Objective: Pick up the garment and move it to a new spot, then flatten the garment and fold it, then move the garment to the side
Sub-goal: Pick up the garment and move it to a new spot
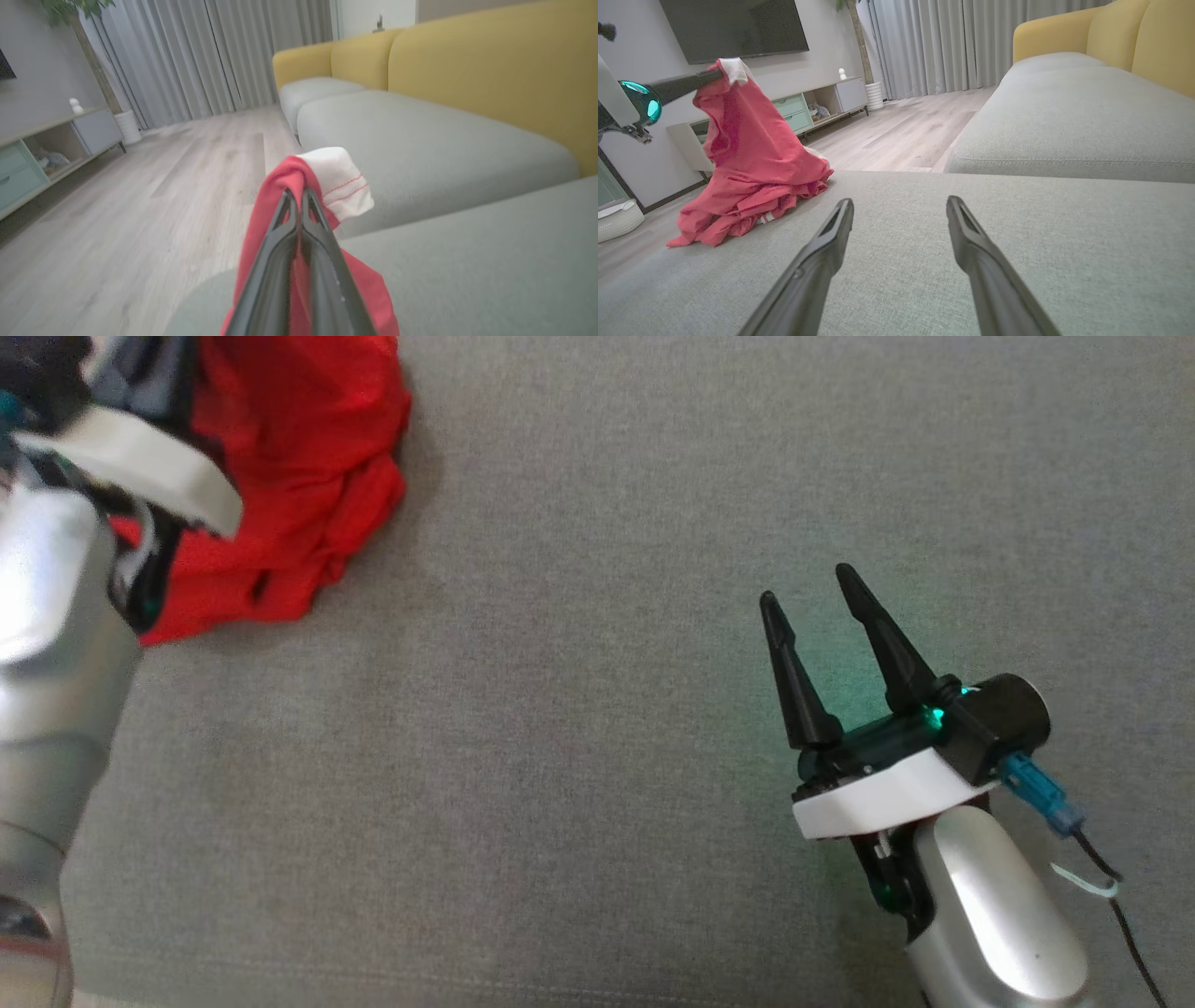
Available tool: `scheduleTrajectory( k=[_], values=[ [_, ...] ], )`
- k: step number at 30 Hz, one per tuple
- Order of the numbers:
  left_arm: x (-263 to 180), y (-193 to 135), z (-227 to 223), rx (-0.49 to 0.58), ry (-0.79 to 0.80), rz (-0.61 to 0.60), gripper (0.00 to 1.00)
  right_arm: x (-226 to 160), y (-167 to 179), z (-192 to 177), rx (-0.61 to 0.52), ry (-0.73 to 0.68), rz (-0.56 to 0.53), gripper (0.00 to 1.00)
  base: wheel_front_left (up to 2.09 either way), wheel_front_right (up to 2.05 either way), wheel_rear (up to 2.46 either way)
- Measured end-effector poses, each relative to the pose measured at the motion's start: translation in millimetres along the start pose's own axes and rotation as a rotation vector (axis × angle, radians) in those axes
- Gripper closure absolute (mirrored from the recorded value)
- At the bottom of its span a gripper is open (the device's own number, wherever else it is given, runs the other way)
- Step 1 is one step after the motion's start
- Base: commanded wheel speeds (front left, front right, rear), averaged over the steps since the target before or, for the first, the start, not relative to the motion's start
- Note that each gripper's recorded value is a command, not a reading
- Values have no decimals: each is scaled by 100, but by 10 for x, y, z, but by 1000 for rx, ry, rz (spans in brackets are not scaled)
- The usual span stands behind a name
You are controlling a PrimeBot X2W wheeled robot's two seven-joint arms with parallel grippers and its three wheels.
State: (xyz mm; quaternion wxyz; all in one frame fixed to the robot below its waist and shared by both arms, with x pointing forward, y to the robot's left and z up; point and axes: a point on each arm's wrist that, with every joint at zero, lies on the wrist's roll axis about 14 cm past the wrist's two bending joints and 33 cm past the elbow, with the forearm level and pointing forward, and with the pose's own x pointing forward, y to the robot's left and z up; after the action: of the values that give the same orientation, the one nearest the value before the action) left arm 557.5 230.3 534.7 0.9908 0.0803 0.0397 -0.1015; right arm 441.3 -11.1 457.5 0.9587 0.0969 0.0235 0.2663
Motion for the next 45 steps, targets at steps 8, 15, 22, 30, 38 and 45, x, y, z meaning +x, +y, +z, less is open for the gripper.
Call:
scheduleTrajectory(
  k=[8, 15, 22, 30, 38, 45],
  values=[
    [-252, -4, 1311, -63, -368, 18, 100, -189, 67, 281, 10, -56, -19, 0, 0, 0, 0],
    [-501, -543, 1309, -167, -386, -99, 100, -426, 28, 447, 28, -94, -68, 0, 0, 0, 0],
    [-437, -1365, 1581, -222, -433, -294, 100, -615, -177, 559, 24, -125, -146, 0, 0, 0, 0],
    [-425, -2764, 1615, -298, -381, -620, 100, -907, -504, 652, 40, -160, -272, 0, 0, 0, 0],
    [-729, -3971, 975, -259, -184, -928, 51, -1254, -908, 707, 42, -184, -429, 0, 0, 0, 0],
    [-874, -4148, 285, -196, -20, -986, 0, -1322, -1114, 693, 41, -184, -492, 0, 0, 0, 0]
  ],
)
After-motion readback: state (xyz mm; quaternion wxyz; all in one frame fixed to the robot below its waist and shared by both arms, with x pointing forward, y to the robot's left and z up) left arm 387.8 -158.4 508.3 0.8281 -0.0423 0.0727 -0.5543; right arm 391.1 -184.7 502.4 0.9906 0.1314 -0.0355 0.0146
